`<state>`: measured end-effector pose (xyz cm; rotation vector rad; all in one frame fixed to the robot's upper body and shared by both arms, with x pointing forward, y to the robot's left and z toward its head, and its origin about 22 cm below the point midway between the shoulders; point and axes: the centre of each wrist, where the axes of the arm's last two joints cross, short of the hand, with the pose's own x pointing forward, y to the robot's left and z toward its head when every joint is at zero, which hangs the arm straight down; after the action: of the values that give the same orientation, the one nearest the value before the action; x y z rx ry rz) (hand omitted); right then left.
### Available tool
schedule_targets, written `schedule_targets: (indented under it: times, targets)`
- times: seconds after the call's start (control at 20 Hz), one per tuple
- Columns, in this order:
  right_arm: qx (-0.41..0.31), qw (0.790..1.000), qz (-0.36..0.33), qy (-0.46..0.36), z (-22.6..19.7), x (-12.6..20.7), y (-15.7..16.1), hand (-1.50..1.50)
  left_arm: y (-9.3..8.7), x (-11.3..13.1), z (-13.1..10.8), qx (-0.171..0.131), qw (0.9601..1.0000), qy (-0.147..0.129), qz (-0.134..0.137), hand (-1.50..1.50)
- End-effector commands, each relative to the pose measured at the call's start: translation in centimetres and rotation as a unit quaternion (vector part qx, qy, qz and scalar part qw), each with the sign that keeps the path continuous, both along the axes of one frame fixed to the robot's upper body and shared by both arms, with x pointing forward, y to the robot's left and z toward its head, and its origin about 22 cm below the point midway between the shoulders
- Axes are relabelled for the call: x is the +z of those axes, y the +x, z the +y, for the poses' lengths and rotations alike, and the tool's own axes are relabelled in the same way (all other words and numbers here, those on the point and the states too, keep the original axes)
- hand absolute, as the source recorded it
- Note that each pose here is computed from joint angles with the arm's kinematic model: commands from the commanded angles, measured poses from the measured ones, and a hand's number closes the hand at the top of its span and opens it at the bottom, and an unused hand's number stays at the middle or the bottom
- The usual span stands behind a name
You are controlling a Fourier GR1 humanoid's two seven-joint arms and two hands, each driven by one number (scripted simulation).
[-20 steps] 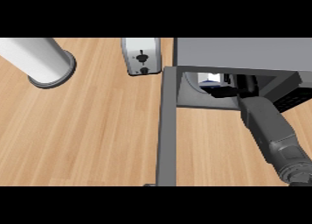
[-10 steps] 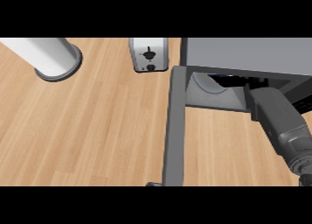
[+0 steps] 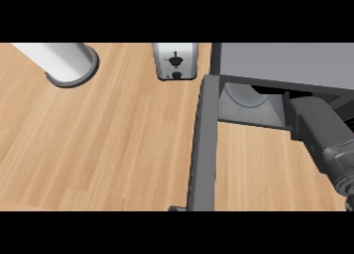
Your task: Pick up the milk, place it into the microwave and close the microwave
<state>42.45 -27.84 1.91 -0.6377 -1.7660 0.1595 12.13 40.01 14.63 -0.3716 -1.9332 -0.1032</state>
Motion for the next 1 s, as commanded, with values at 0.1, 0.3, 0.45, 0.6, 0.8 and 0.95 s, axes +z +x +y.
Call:
schedule_targets:
  times: [0.1, 0.3, 0.45, 0.6, 0.8, 0.95]
  targets:
    - [-0.023, 0.999, -0.019, -0.026, -2.4, 2.3, 0.6, 1.50, 0.7, 0.3, 0.4, -0.003, 1.0000, 0.007, -0.003, -1.50]
    - [-0.023, 0.999, -0.023, -0.030, -3.0, 3.2, 0.8, 1.50, 1.3, 0.3, 0.4, -0.007, 1.0000, 0.004, 0.001, -1.50]
    - [-0.030, 0.999, -0.020, -0.029, -3.4, 2.7, 0.5, 1.50, 1.2, 0.0, 0.5, -0.002, 1.0000, 0.007, 0.003, -1.50]
    - [-0.033, 0.999, -0.028, -0.019, -4.2, 3.3, 0.5, 1.50, 1.3, 0.2, 0.5, -0.005, 0.9999, 0.016, 0.000, -1.50]
    - [-0.038, 0.999, -0.026, -0.026, -3.9, 2.8, 0.4, 1.50, 1.5, 0.3, 0.7, 0.004, 0.9997, 0.026, -0.003, -1.50]
    - [-0.039, 0.999, -0.028, -0.022, -4.6, 3.4, 0.5, 1.50, 1.7, 0.7, 0.3, -0.006, 0.9991, 0.043, -0.001, -1.50]
